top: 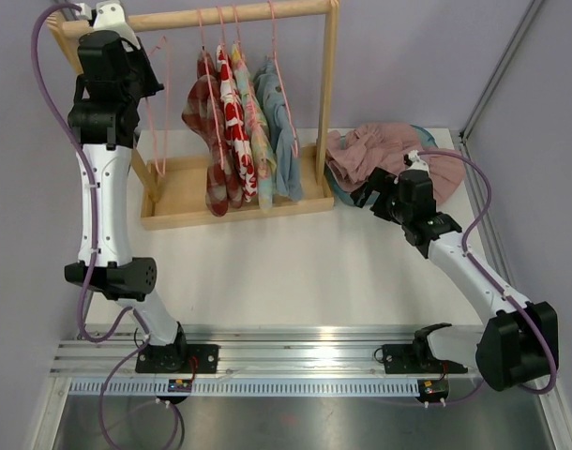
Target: Remove the skirt from the hanger
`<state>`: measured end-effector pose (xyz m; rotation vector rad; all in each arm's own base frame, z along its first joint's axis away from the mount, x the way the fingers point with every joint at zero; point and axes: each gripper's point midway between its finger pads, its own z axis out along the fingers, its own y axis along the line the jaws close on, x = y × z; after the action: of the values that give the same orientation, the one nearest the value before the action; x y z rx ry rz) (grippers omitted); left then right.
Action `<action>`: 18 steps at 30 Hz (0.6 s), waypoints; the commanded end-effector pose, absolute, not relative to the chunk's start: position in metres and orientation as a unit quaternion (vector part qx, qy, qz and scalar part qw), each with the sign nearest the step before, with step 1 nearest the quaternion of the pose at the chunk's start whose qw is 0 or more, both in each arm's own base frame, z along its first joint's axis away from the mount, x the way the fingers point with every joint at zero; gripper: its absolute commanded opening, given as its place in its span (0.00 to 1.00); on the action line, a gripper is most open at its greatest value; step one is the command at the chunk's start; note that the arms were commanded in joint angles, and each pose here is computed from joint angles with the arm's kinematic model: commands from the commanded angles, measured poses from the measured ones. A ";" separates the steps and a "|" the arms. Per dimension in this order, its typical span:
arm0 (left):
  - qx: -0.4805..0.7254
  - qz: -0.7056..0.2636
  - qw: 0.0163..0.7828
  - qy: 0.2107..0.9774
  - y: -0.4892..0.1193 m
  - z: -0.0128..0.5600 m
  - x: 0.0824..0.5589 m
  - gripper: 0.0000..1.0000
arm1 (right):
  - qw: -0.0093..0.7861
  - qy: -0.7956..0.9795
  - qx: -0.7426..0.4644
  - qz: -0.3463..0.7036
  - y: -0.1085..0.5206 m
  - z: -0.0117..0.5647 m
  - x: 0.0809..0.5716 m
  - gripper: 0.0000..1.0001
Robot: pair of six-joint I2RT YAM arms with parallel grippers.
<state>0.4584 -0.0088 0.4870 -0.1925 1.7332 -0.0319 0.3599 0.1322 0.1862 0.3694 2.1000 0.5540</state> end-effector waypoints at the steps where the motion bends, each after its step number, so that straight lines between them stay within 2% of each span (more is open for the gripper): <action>1: -0.077 -0.043 0.678 0.730 -0.004 0.511 0.469 0.02 | 0.474 0.832 0.122 0.262 0.143 0.210 0.353 0.99; 8: -0.084 -0.052 0.605 0.790 -0.005 0.432 0.486 0.03 | 0.471 0.836 0.114 0.256 0.139 0.210 0.341 0.99; 17: -0.085 -0.061 0.593 0.798 -0.008 0.427 0.469 0.08 | 0.482 0.835 0.110 0.242 0.128 0.227 0.323 0.99; 18: -0.080 -0.066 0.594 0.798 -0.010 0.428 0.466 0.04 | 0.486 0.832 0.109 0.244 0.128 0.230 0.321 0.99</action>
<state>0.4823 -0.0032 0.3816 -0.2217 1.9778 -0.0982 0.3286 0.1302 0.2164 0.2960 2.0533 0.6025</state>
